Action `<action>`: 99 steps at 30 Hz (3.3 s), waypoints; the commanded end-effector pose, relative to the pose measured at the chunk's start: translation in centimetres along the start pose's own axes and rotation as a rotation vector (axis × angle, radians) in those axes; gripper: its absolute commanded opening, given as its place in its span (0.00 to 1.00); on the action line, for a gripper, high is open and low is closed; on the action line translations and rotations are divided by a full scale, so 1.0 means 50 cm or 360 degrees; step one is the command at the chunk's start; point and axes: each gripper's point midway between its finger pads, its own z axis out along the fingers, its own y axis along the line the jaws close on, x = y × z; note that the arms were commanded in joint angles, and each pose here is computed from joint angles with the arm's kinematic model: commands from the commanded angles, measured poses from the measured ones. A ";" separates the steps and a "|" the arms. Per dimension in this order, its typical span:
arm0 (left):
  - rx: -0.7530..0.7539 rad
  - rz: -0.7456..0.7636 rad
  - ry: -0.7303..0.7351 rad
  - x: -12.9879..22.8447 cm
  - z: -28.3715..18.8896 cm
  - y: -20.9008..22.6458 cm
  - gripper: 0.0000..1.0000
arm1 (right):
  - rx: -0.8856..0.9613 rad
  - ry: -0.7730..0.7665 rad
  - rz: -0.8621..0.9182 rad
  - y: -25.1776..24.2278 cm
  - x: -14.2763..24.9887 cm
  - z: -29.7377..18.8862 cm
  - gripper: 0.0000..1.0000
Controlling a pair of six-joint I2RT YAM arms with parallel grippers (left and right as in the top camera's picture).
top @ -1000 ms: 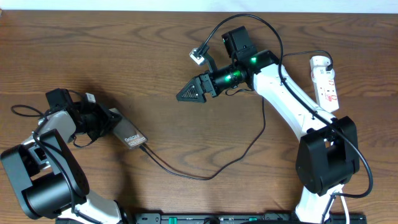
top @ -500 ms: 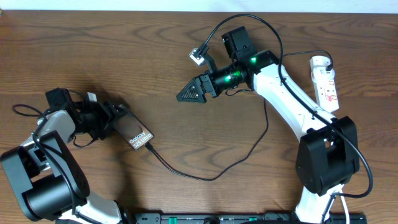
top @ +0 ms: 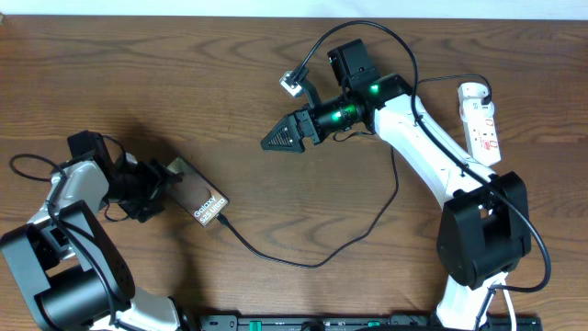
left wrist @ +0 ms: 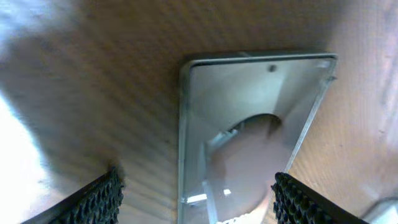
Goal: Plug charger to phone and switch on socket
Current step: 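Lower the phone with the left gripper toward the table, then move the right gripper over the white power strip's orange switch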
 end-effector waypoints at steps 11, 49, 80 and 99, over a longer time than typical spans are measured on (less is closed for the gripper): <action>0.0508 0.0532 -0.0325 0.011 -0.163 -0.160 0.81 | 0.0351 -0.0026 0.0189 -0.106 0.014 -0.084 0.99; 0.0760 0.1432 -0.0529 0.261 -0.260 -0.379 0.93 | 0.1769 -0.0854 0.0644 -0.371 0.079 -0.913 0.99; 0.0721 0.1401 -0.0472 0.259 -0.241 -0.369 0.93 | 0.1301 -0.0573 0.0991 -0.578 0.219 -0.776 0.99; 0.0706 0.1388 -0.0450 0.255 -0.231 -0.367 0.94 | 0.1295 -0.0469 0.1055 -0.619 0.245 -0.686 0.99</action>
